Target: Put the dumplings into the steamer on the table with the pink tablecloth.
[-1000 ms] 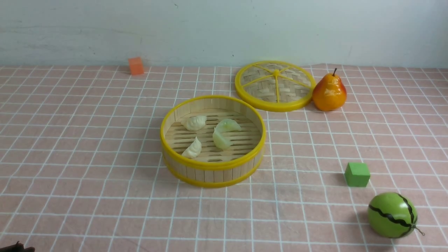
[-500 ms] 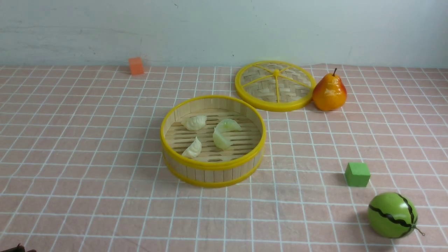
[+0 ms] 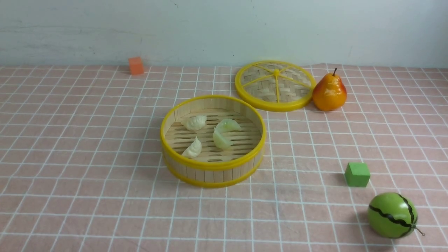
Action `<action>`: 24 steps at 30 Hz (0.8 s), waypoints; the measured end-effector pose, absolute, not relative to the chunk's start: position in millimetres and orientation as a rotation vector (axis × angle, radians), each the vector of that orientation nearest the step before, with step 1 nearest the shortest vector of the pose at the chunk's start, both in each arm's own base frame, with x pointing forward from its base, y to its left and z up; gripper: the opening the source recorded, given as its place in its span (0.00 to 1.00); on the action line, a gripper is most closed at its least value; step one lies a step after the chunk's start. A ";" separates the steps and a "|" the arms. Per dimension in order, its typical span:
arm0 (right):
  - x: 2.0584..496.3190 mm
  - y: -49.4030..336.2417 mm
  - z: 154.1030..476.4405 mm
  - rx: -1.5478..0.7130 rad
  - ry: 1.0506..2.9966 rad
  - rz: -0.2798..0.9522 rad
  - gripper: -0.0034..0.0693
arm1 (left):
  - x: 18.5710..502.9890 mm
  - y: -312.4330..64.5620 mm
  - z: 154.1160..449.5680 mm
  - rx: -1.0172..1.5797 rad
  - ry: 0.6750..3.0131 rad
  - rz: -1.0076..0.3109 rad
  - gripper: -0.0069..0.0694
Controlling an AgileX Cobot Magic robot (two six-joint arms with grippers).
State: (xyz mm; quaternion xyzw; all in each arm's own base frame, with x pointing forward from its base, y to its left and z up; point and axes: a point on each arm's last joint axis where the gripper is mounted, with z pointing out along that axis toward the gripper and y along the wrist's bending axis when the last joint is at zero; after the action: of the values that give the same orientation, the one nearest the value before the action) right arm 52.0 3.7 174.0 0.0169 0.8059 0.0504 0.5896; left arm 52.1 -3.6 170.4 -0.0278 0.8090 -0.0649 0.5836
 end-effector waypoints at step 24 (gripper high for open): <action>52.0 3.7 174.0 0.039 1.876 0.117 0.15 | 51.6 -4.2 167.8 -0.008 1.908 -0.119 0.07</action>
State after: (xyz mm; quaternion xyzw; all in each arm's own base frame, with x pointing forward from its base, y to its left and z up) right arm 52.0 3.7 174.0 0.0169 0.8059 0.0504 0.5896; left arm 51.6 -4.2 167.8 -0.0034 0.8154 -0.0507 0.5767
